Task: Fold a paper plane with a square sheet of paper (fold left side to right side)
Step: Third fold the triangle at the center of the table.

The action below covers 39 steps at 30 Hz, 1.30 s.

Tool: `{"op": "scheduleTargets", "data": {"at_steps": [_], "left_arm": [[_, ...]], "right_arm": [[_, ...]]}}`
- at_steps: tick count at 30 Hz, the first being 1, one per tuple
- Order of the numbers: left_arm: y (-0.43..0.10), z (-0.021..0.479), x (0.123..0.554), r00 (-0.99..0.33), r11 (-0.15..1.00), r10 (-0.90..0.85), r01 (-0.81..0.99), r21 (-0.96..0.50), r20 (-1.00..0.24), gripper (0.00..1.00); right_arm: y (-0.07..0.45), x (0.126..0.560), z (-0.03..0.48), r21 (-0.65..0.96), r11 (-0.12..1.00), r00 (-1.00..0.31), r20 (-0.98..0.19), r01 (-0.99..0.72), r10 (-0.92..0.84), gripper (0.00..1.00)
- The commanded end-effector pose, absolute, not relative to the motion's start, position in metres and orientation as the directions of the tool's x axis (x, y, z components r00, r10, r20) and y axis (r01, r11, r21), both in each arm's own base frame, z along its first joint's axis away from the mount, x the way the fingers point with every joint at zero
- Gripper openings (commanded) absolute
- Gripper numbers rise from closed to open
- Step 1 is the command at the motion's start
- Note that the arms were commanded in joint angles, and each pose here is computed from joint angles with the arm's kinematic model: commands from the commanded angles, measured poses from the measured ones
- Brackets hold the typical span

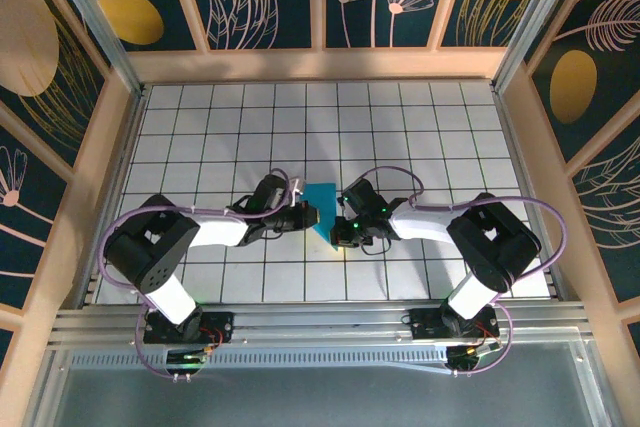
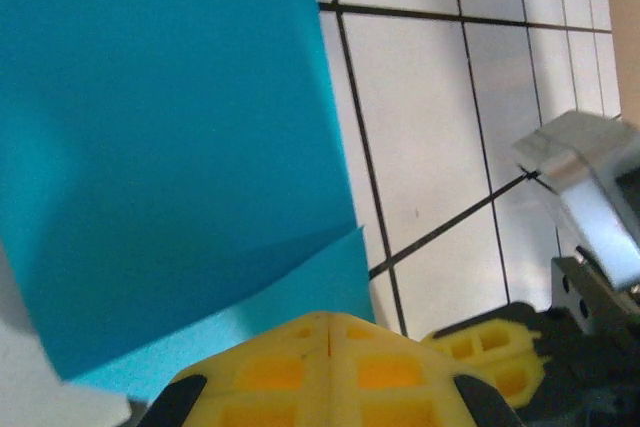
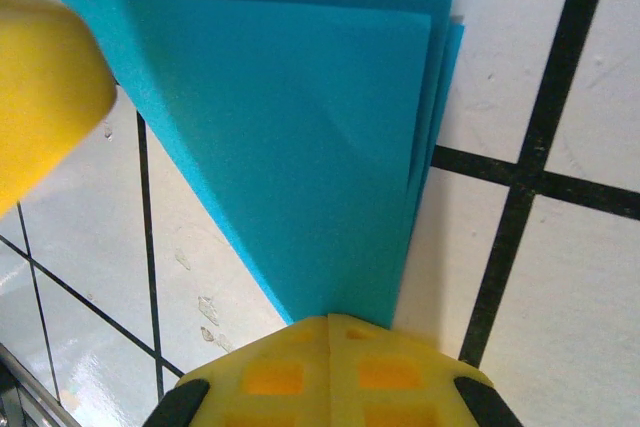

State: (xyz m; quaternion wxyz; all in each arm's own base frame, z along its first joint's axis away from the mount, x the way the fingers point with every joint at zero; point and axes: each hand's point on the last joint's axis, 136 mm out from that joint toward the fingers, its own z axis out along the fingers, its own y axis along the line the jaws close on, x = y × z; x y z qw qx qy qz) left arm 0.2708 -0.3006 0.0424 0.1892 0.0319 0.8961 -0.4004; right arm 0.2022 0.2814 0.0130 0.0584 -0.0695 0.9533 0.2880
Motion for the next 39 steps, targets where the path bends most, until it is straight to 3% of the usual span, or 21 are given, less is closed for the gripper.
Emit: {"op": "scheduleTargets", "data": {"at_steps": [1, 15, 27, 39], "left_arm": [[-0.3, 0.037, 0.28, -0.916, 0.715, -0.074, 0.227, -0.662, -0.393, 0.01], [-0.276, -0.009, 0.272, -0.935, 0.802, -0.081, 0.144, -0.579, -0.345, 0.0], [-0.266, -0.024, 0.271, -0.945, 0.849, -0.073, 0.11, -0.518, -0.32, 0.0], [-0.265, -0.028, 0.271, -0.948, 0.862, -0.054, 0.115, -0.494, -0.314, 0.0]], "right_arm": [[0.225, 0.187, -0.032, 0.323, 0.942, -0.995, -0.069, -0.089, -0.07, 0.0], [0.234, 0.196, -0.021, 0.349, 0.931, -0.992, -0.1, -0.104, -0.073, 0.0], [0.291, 0.223, 0.052, 0.57, 0.8, -0.97, -0.232, -0.19, -0.066, 0.0], [0.318, 0.235, 0.041, 0.612, 0.769, -0.973, -0.222, -0.187, -0.061, 0.0]]}}
